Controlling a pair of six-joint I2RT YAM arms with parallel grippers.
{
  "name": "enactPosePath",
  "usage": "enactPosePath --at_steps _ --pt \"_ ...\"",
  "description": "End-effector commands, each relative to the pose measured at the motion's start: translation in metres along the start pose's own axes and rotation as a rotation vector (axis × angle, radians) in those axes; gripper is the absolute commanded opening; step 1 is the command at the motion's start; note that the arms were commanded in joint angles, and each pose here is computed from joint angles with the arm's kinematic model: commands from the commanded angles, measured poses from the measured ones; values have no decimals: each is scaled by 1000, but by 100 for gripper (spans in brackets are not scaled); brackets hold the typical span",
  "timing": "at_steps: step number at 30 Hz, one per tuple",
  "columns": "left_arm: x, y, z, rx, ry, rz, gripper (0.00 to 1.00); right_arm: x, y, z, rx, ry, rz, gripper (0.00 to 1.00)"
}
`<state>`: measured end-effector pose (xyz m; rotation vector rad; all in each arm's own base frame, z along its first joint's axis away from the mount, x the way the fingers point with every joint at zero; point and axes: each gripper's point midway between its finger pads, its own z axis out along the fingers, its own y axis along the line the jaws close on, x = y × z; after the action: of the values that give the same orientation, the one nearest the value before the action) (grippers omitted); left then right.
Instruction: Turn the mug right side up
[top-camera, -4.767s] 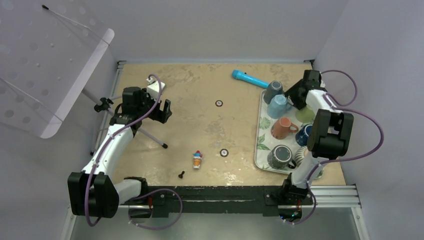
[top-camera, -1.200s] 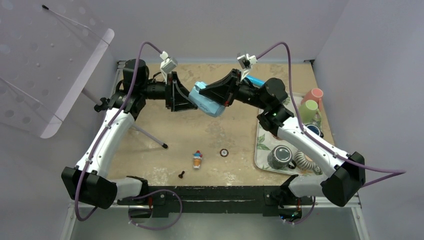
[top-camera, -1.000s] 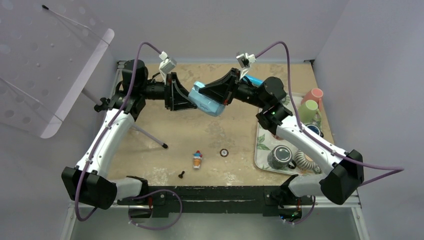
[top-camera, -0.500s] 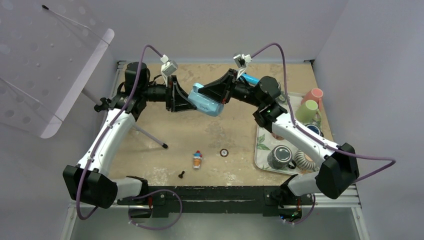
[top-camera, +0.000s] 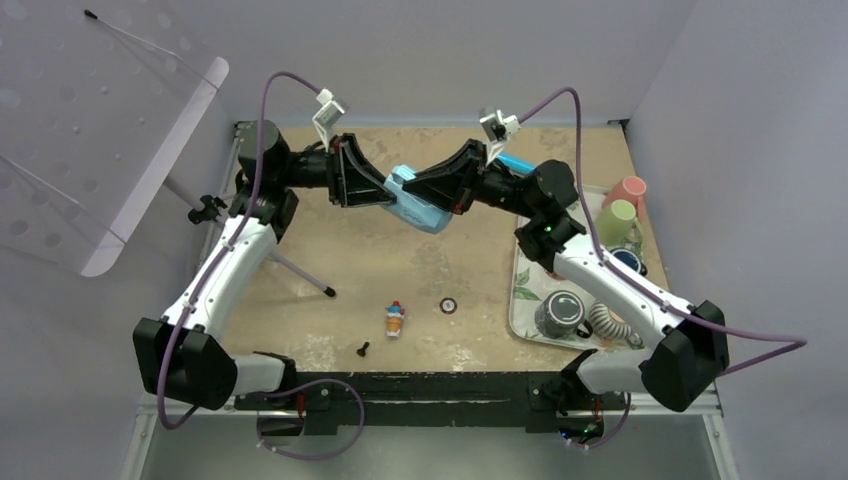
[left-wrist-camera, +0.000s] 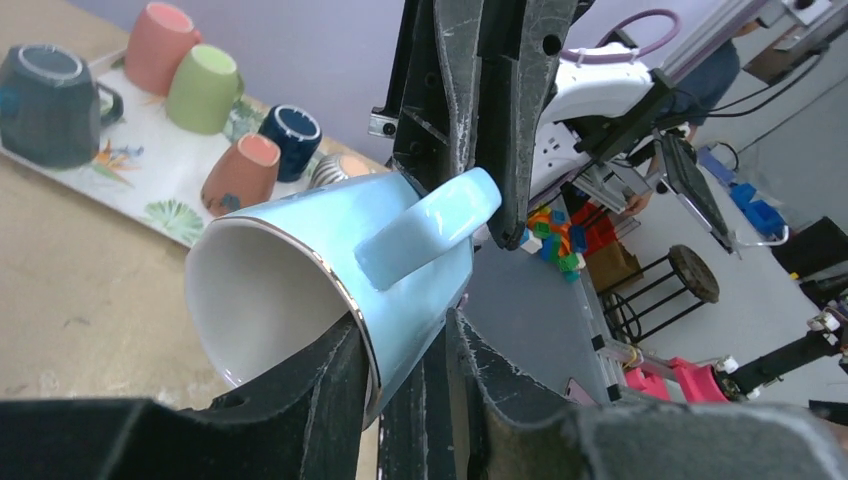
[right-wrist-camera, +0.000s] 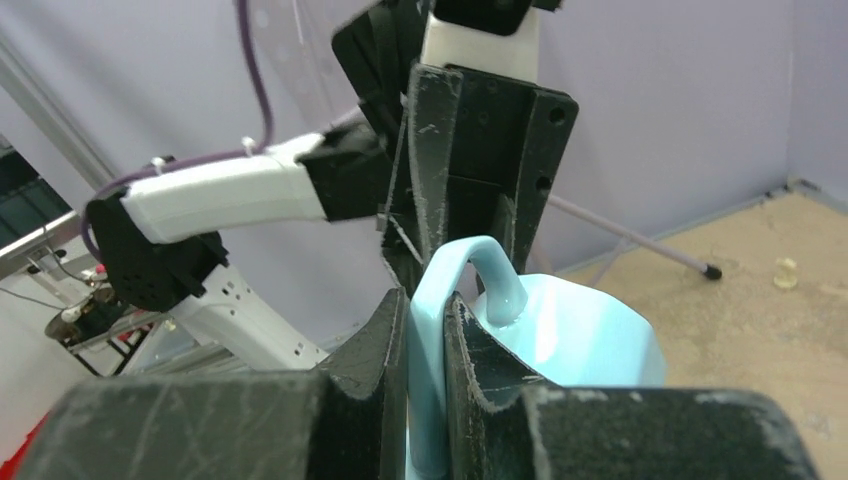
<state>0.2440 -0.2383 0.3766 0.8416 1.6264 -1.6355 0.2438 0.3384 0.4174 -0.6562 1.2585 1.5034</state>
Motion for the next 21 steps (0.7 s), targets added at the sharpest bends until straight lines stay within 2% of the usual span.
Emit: enactPosePath --at_steps 1,3,6,12,14,16,21 --pt "-24 -55 -1 174 -31 61 33 -48 37 -6 -58 -117 -136 0" --pt "-29 -71 -2 236 -42 61 24 -54 42 -7 -59 -129 -149 0" --pt "-30 -69 2 252 -3 -13 12 -60 48 -7 -67 -137 -163 0" --pt "-25 -74 10 273 26 -17 21 -61 48 -5 -73 -138 -155 0" --pt "-20 -78 13 280 43 -9 15 -62 47 -3 -74 -139 -151 0" --pt "-18 -79 14 274 54 -13 0 -61 46 -2 -72 -137 -149 0" --pt "-11 -80 11 243 64 17 0 -63 34 0 -11 -129 -142 0"
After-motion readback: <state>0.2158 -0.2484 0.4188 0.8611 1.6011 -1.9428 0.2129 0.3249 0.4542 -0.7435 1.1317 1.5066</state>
